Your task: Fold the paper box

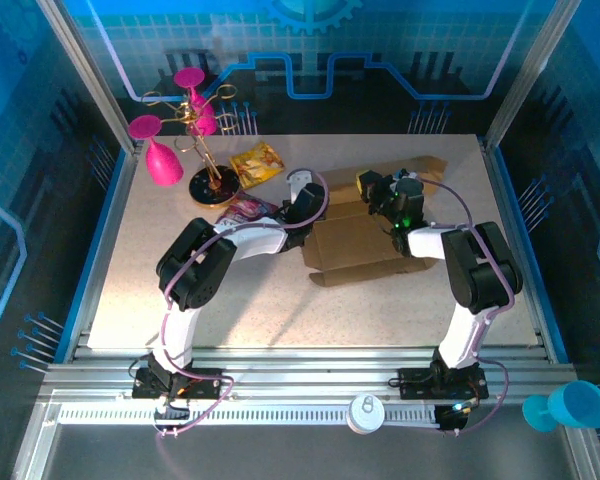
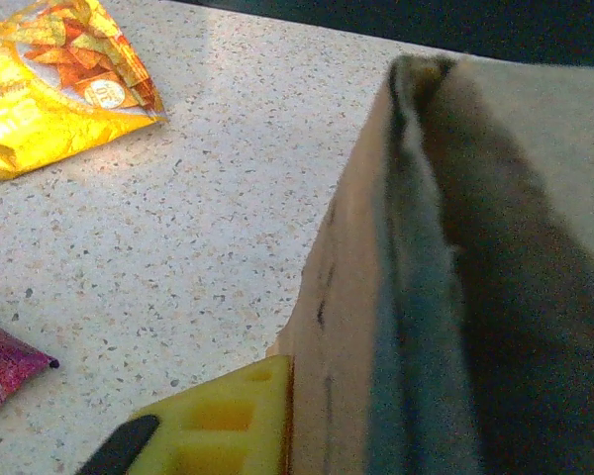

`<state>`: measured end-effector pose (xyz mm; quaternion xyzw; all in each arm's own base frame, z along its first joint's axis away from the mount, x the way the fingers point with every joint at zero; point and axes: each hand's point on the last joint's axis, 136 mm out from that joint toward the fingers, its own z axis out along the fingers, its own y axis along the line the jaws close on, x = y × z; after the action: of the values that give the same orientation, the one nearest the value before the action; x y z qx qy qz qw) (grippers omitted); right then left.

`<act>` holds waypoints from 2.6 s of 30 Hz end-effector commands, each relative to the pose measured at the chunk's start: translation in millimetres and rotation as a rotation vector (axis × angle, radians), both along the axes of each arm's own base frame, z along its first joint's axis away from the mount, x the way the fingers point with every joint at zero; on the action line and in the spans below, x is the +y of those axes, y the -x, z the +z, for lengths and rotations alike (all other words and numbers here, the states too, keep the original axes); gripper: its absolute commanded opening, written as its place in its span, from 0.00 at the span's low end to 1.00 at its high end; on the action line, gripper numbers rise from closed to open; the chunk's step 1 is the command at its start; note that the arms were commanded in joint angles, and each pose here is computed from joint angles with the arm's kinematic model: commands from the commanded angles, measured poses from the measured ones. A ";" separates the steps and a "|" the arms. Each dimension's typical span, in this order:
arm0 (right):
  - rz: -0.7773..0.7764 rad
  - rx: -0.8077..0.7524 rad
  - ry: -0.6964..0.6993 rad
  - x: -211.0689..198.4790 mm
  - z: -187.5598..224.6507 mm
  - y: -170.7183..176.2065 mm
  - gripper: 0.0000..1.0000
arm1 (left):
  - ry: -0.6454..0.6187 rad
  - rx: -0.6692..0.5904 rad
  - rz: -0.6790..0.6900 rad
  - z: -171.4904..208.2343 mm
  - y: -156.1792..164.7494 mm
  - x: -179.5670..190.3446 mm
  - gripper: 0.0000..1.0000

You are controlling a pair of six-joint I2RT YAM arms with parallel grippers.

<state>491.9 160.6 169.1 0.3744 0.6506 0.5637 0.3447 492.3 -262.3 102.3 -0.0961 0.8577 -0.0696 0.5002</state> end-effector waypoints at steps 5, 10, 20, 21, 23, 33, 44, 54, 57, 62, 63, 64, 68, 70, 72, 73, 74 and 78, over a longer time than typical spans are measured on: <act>0.060 0.058 -0.002 13.7 -9.5 9.4 0.00 | 0.011 0.028 0.079 -16.0 -11.0 18.1 0.28; 0.058 0.058 -0.005 12.5 -8.8 8.3 0.00 | 0.035 0.034 0.096 -21.9 -15.7 22.9 0.27; 0.050 0.075 -0.004 10.7 -13.1 7.7 0.00 | 0.019 0.074 0.120 -26.2 -19.8 24.1 0.00; 0.046 0.077 -0.002 9.5 -13.3 7.7 0.00 | 0.013 0.078 0.122 -26.5 -19.1 25.0 0.00; 0.033 0.077 0.005 7.1 -11.1 7.7 0.00 | -0.001 0.082 0.124 -25.5 -17.7 27.1 0.00; -0.116 0.062 0.118 -28.6 35.3 24.2 0.53 | -0.020 0.057 0.060 3.9 -16.5 25.5 0.00; -0.222 0.169 0.419 -114.1 115.3 95.7 0.72 | 0.069 0.182 -0.064 66.3 -0.1 28.2 0.00; -0.205 0.166 0.557 -151.0 176.0 138.6 0.65 | 0.158 0.339 -0.155 114.9 34.4 25.5 0.00; -0.174 0.143 0.574 -146.8 194.6 141.4 0.65 | 0.170 0.390 -0.167 125.6 47.1 26.0 0.00; -0.127 0.108 0.577 -138.6 217.8 137.1 0.63 | 0.172 0.423 -0.168 140.7 63.4 30.8 0.00; -0.122 0.103 0.581 -138.4 219.8 134.3 0.63 | 0.173 0.417 -0.175 144.0 65.1 30.3 0.00; -0.117 0.099 0.584 -138.0 221.5 131.4 0.62 | 0.172 0.412 -0.184 147.2 66.8 29.7 0.00; -0.080 0.074 0.613 -135.2 227.4 115.2 0.59 | 0.161 0.408 -0.210 155.8 70.8 28.0 0.00; -0.042 0.069 0.613 -130.9 227.3 105.9 0.56 | 0.162 0.406 -0.222 158.3 72.3 26.7 0.00; -0.001 0.083 0.601 -125.3 220.2 97.5 0.55 | 0.165 0.406 -0.223 159.1 72.9 26.6 0.00; 0.018 0.094 0.593 -123.0 214.5 93.8 0.54 | 0.166 0.407 -0.225 159.3 73.4 26.3 0.00; 0.030 0.109 0.589 -121.7 209.2 91.2 0.54 | 0.168 0.404 -0.227 160.1 73.4 25.9 0.00; 0.044 0.108 0.597 -120.9 205.3 83.9 0.55 | 0.168 0.398 -0.238 161.1 72.7 23.7 0.00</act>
<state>410.5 37.3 362.1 0.2939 0.8113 0.3251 0.3869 426.8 -233.0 233.1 -0.0630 0.9452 -0.1514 0.2821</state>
